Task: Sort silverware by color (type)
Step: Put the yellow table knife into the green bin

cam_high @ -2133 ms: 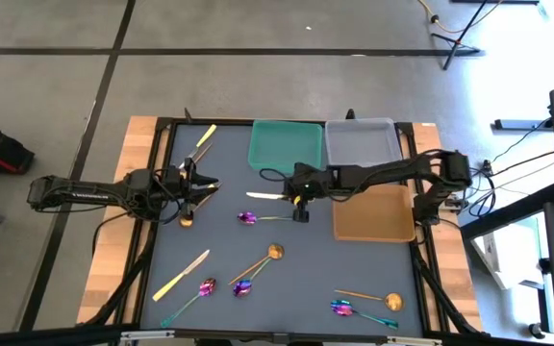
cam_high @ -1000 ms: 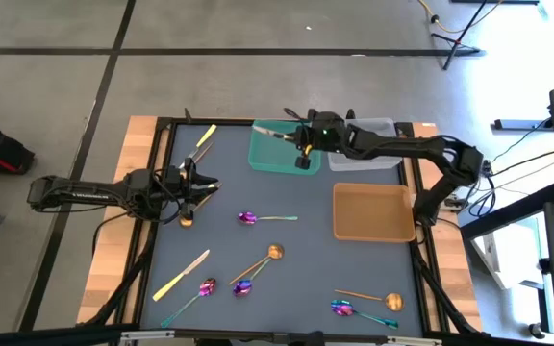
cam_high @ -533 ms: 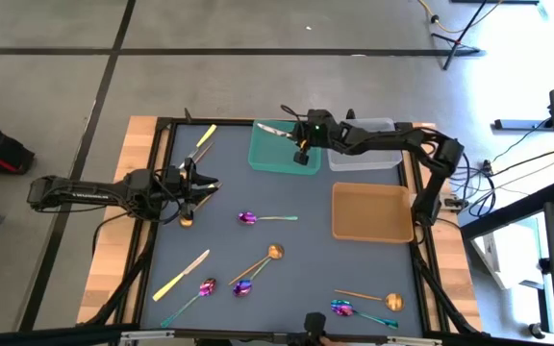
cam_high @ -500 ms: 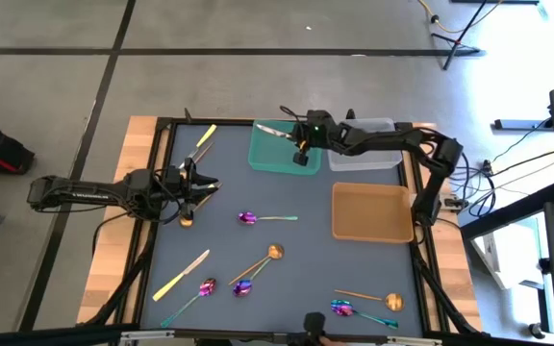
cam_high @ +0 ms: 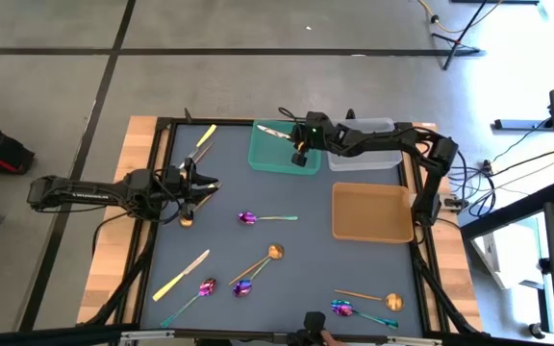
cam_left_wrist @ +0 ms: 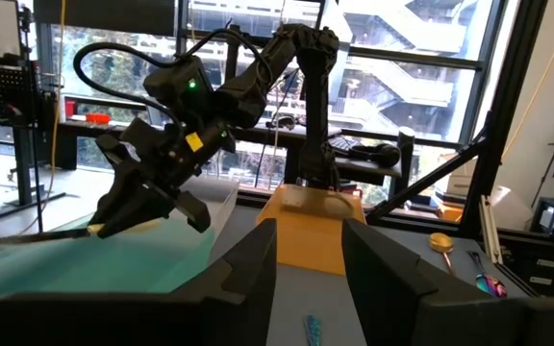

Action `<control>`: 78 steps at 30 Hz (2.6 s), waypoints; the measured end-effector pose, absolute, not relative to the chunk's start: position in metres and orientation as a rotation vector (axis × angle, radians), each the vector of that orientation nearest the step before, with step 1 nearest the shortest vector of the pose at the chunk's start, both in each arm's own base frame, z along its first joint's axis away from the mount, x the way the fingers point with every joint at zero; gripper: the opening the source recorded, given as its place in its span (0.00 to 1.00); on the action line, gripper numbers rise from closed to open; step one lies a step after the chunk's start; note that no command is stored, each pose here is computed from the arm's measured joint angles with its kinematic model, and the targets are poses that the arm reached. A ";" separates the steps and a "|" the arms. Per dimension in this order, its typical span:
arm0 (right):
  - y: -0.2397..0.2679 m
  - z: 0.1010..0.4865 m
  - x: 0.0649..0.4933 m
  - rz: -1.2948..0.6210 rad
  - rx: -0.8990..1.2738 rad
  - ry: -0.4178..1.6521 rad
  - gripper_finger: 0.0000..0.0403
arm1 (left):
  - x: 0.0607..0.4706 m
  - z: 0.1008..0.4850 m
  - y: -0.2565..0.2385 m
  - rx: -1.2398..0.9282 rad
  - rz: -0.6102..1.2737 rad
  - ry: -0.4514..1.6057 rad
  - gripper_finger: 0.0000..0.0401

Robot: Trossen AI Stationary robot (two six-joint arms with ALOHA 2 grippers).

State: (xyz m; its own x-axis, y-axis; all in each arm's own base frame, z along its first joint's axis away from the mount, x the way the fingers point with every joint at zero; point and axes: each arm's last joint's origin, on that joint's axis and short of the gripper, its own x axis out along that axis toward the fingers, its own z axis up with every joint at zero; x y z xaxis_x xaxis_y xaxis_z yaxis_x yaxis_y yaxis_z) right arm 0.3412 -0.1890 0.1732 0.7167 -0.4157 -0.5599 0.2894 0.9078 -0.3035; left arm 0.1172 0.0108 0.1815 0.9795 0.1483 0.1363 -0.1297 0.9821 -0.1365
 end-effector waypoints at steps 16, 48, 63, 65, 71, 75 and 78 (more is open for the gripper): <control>-0.148 0.222 0.346 -0.335 -0.272 0.541 0.38 | 0.117 0.182 0.011 -0.128 0.140 -0.147 0.29; 0.061 0.195 0.327 0.221 -0.367 0.465 0.38 | 0.146 0.189 0.003 -0.118 0.163 0.014 0.29; 0.049 0.202 0.302 0.249 -0.389 0.350 0.38 | 0.189 0.194 -0.005 -0.098 0.257 0.223 0.29; 0.043 0.205 0.300 0.256 -0.394 0.317 0.38 | 0.194 0.196 -0.005 -0.114 0.321 0.288 0.29; 0.018 0.215 0.299 0.311 -0.395 0.215 0.38 | 0.201 0.206 -0.008 -0.211 0.473 0.607 0.29; 0.009 0.221 0.300 0.347 -0.412 0.144 0.38 | 0.191 0.214 -0.007 -0.318 0.614 0.821 0.29; 0.009 0.221 0.300 0.371 -0.415 0.131 0.38 | 0.181 0.219 -0.007 -0.419 0.733 0.900 0.29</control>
State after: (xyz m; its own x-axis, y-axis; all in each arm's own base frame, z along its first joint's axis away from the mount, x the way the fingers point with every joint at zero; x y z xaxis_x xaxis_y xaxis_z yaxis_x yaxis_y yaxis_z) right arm 0.2996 0.0085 0.2212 0.9248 0.3243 -0.1991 -0.3773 0.8493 -0.3693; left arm 0.1815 -0.0065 0.2188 0.4076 0.3945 -0.8235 -0.7261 0.6869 -0.0303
